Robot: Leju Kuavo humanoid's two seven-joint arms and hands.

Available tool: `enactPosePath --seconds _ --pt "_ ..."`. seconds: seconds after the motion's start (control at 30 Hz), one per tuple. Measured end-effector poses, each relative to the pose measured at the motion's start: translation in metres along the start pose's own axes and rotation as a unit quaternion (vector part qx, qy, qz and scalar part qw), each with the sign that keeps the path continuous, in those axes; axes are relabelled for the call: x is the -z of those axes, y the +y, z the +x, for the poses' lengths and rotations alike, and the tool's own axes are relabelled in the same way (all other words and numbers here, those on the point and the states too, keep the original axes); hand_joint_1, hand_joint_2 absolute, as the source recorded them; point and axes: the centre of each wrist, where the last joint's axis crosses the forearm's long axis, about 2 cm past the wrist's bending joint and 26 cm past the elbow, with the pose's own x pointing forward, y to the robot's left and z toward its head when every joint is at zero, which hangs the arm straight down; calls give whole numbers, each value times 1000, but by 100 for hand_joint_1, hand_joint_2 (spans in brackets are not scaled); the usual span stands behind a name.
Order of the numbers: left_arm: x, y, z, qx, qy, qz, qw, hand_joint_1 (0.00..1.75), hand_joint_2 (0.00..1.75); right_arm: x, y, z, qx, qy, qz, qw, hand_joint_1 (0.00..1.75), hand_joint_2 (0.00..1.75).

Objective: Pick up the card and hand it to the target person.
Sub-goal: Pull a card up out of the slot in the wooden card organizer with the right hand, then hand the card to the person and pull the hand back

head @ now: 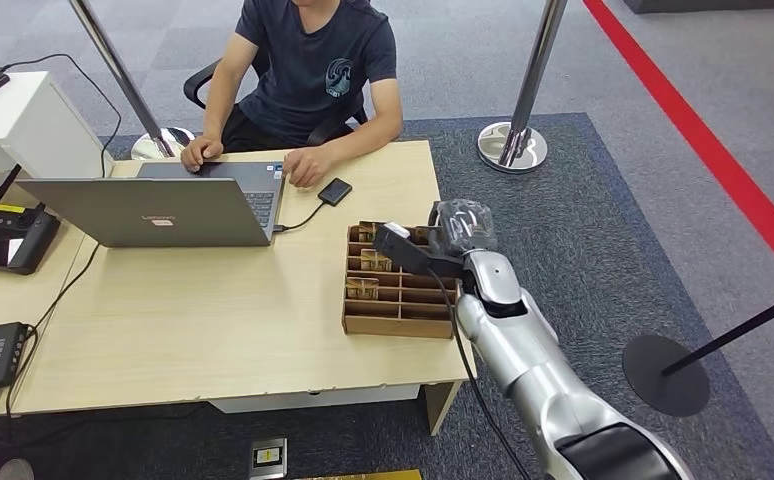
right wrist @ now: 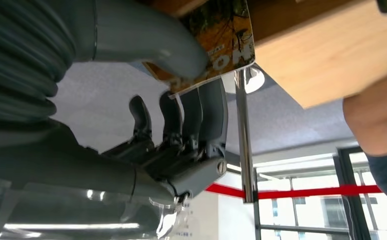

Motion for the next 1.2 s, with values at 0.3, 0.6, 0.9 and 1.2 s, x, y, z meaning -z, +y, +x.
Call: enactPosePath --seconds 0.3,0.6,0.9,1.2 --pt "0 1 -2 -5 -4 0 1000 0 0 -4 -5 2 1 -23 -36 999 175 175" --pt "0 0 -8 -22 -7 -1 1000 0 0 -29 -52 7 5 -114 -120 986 175 175" --pt "0 -2 -9 -7 -16 -8 1000 0 0 -19 -99 10 -26 -160 -175 971 175 175" --pt "0 -2 -2 22 -21 -15 999 0 0 51 -111 33 -30 -103 -80 991 175 175"
